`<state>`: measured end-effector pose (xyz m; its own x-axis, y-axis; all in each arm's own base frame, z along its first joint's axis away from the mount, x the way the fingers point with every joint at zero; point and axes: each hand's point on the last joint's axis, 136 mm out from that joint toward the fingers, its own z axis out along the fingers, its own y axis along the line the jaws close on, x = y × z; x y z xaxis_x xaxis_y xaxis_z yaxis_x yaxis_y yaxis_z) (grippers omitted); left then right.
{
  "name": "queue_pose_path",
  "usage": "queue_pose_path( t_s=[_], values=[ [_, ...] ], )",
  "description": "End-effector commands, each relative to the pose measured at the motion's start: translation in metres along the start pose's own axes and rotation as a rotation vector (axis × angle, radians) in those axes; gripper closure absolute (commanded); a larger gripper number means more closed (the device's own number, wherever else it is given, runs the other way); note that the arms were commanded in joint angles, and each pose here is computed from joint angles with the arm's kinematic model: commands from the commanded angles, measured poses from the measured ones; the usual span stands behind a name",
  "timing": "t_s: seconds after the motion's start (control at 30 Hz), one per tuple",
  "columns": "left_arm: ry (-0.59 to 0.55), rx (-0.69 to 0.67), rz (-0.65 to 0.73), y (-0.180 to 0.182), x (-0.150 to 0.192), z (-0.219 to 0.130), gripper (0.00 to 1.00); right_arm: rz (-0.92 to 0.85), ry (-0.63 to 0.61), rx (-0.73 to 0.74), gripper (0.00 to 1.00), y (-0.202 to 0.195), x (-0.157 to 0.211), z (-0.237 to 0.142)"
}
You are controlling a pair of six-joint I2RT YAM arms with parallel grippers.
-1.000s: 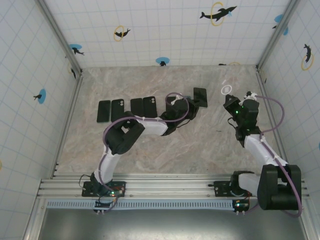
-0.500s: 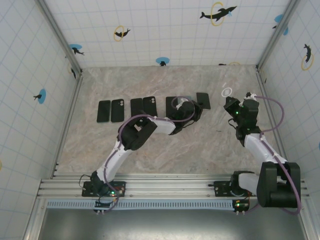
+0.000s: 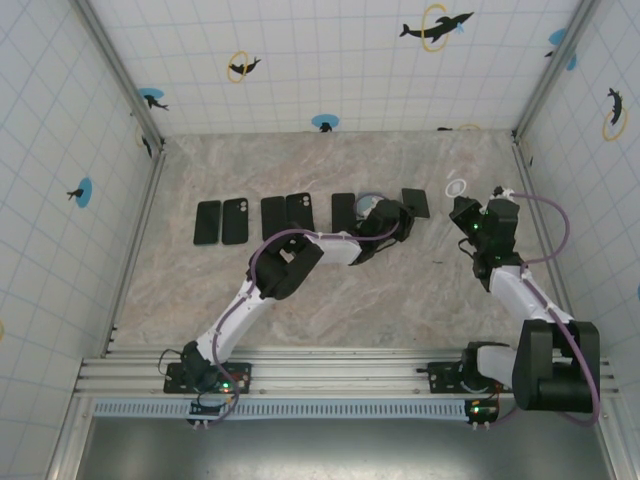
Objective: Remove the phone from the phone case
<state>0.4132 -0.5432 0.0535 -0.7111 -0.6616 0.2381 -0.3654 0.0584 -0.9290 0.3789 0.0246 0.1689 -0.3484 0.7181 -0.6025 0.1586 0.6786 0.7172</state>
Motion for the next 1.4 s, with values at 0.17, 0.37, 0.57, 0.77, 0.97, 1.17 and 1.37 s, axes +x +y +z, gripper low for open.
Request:
queue_pose_path(
  t_s=[0.17,0.37,0.57,0.77,0.97,1.17,1.37],
  values=[
    [0.030,-0.047,-0.067,0.001,0.012,0.005,0.86,0.005,-0.025,-0.016,1.00,0.008,-0.011,0.001],
    [0.047,-0.070,-0.076,-0.004,0.018,0.002,0.67,0.015,-0.026,-0.019,1.00,0.008,-0.011,0.002],
    [0.075,-0.076,-0.073,-0.012,0.029,-0.004,0.53,0.019,-0.023,-0.014,1.00,0.006,-0.010,0.001],
    [0.091,-0.109,-0.053,-0.011,0.035,-0.012,0.40,0.042,-0.024,-0.016,1.00,0.006,-0.008,0.001],
    [0.112,-0.122,-0.061,-0.013,0.042,-0.020,0.38,0.045,-0.022,0.017,1.00,0.000,-0.008,0.001],
    [0.136,-0.134,-0.089,-0.013,0.047,-0.031,0.36,0.054,-0.024,0.042,1.00,-0.007,-0.008,0.002],
    [0.162,-0.120,-0.127,-0.016,0.052,-0.038,0.35,0.039,-0.023,0.052,1.00,-0.010,-0.009,0.004]
  ],
)
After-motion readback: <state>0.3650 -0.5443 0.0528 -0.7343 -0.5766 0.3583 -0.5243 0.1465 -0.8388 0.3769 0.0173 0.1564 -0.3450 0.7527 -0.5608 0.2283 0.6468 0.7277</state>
